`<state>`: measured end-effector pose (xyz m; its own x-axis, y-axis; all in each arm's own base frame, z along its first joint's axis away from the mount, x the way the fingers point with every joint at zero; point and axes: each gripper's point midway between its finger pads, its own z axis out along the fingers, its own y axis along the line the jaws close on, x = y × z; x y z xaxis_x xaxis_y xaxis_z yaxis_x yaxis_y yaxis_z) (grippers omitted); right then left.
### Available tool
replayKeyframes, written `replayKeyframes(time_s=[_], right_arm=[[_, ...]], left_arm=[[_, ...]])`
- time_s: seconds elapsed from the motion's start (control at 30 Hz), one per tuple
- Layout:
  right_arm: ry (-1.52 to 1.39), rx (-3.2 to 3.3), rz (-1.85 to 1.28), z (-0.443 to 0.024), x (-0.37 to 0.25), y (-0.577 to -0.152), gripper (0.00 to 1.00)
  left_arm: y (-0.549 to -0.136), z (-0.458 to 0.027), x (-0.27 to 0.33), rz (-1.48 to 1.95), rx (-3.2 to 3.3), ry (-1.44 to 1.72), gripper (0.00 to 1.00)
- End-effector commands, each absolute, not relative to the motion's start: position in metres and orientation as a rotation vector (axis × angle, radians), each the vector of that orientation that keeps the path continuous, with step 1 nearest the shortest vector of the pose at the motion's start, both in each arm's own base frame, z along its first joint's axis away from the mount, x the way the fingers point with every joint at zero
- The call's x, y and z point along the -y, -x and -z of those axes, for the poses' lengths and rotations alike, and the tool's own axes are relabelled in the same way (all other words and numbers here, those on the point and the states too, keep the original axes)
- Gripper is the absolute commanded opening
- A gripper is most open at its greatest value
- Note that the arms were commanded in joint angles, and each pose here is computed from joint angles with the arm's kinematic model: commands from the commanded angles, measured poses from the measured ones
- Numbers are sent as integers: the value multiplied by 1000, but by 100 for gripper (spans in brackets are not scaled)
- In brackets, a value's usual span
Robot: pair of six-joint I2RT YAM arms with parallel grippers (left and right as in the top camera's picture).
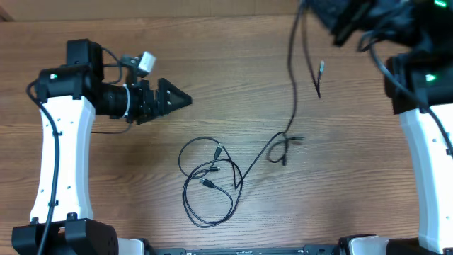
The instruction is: Untangle cables
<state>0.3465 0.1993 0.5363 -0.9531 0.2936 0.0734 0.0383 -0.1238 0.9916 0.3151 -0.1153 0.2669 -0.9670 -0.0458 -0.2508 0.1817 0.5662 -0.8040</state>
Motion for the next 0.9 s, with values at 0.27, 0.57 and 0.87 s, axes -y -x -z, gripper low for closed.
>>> replayKeyframes(time_s=[0.27,0.57,0.87], right_arm=[[-521,-2103,-1890,-462,-254,-368,4],[-569,-2182,-1855,-432,-274,-378,4],[-659,-2172,-1915,-437,-281,-378,4]], left_arm=[[-289,-301,197,1509,-2247,-721,96],[-275,-323,227,1620,-2048,-898,90],[-275,-337,245,1655,-1930,-975,91]])
